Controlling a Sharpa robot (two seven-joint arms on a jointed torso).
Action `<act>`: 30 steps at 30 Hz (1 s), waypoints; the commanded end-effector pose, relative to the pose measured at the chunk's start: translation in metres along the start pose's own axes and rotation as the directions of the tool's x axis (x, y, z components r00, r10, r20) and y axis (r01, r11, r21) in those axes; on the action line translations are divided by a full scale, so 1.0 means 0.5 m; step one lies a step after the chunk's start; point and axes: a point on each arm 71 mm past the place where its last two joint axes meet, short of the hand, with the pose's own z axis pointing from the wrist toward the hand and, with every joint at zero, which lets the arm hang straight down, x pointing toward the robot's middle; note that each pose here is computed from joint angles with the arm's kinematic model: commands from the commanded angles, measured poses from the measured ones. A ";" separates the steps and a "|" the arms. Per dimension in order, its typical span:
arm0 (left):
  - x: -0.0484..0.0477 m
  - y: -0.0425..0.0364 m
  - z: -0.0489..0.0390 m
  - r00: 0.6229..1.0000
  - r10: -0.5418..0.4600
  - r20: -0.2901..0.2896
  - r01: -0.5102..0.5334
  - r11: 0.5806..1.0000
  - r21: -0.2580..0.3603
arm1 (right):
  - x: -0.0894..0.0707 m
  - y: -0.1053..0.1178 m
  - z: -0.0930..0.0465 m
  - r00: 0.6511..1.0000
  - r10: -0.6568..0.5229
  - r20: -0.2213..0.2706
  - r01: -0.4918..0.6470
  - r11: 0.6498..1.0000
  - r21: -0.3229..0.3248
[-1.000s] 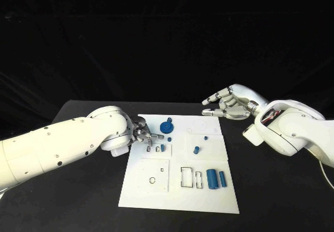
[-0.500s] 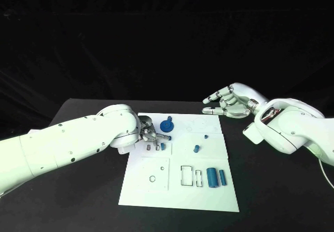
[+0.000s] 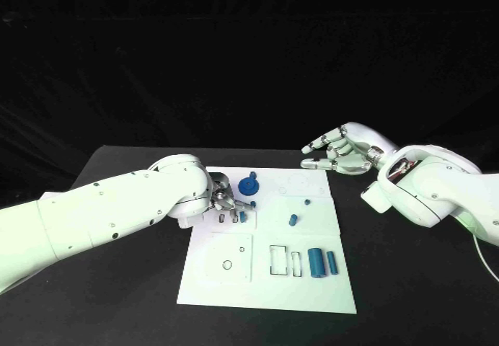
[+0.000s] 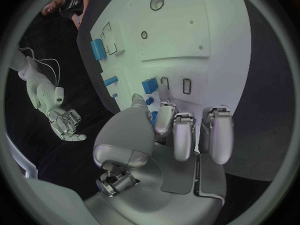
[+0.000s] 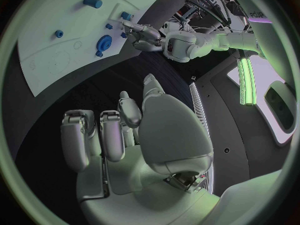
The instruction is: Assemble the parts on the task board
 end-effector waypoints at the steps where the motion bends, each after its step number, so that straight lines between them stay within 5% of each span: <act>1: 0.004 -0.001 0.003 1.000 0.023 -0.021 -0.023 1.000 -0.016 | 0.003 0.000 0.001 1.000 -0.005 -0.010 0.005 1.000 0.000; 30: 0.010 -0.013 0.005 0.999 0.035 -0.033 -0.035 0.999 -0.004 | 0.012 -0.007 0.011 0.999 0.014 -0.029 -0.013 1.000 0.011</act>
